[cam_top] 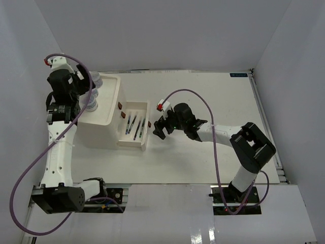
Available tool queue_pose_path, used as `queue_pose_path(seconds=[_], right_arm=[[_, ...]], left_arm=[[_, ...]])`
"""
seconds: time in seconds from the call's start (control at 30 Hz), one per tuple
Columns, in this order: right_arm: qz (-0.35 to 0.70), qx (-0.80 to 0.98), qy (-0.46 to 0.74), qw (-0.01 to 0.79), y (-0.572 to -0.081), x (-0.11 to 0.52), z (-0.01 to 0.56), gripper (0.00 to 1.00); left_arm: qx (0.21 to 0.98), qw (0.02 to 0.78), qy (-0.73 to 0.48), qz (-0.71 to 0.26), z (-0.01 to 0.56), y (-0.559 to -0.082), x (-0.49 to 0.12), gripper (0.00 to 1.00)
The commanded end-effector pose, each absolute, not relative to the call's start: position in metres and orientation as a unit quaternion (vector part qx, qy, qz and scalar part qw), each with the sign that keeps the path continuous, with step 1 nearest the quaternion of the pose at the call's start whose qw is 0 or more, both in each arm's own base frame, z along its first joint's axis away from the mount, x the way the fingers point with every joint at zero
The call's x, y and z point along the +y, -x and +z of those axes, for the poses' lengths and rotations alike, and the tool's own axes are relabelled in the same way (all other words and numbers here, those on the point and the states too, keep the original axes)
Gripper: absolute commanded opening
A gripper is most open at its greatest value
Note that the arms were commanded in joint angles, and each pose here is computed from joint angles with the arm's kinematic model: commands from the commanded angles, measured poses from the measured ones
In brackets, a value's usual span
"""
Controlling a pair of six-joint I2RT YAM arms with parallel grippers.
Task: Sort the stationery into containers
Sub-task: Close the drawer in the storage box.
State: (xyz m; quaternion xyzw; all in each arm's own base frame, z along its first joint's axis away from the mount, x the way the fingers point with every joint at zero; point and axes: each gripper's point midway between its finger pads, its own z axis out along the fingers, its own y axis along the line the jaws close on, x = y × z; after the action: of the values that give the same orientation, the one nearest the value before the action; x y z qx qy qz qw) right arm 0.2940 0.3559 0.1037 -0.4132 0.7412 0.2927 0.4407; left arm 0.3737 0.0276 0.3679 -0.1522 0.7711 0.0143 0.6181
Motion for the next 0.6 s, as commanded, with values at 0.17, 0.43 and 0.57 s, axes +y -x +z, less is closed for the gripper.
queue_pose_path(seconds=[0.17,0.43,0.57], right_arm=[[0.351,0.672,0.487,0.433,-0.304,0.4,0.113,0.94],[0.381,0.659,0.509,0.402,-0.308,0.417,0.089,0.94],[0.397,0.648,0.518,0.393,-0.311,0.429,0.084,0.93]], left_arm=[[0.738,0.639,0.217,-0.005,0.367,-0.367,0.084,0.98],[0.742,0.636,0.211,-0.041,0.339,-0.378,0.093,0.98],[0.748,0.623,0.213,-0.08,0.322,-0.379,0.096,0.98]])
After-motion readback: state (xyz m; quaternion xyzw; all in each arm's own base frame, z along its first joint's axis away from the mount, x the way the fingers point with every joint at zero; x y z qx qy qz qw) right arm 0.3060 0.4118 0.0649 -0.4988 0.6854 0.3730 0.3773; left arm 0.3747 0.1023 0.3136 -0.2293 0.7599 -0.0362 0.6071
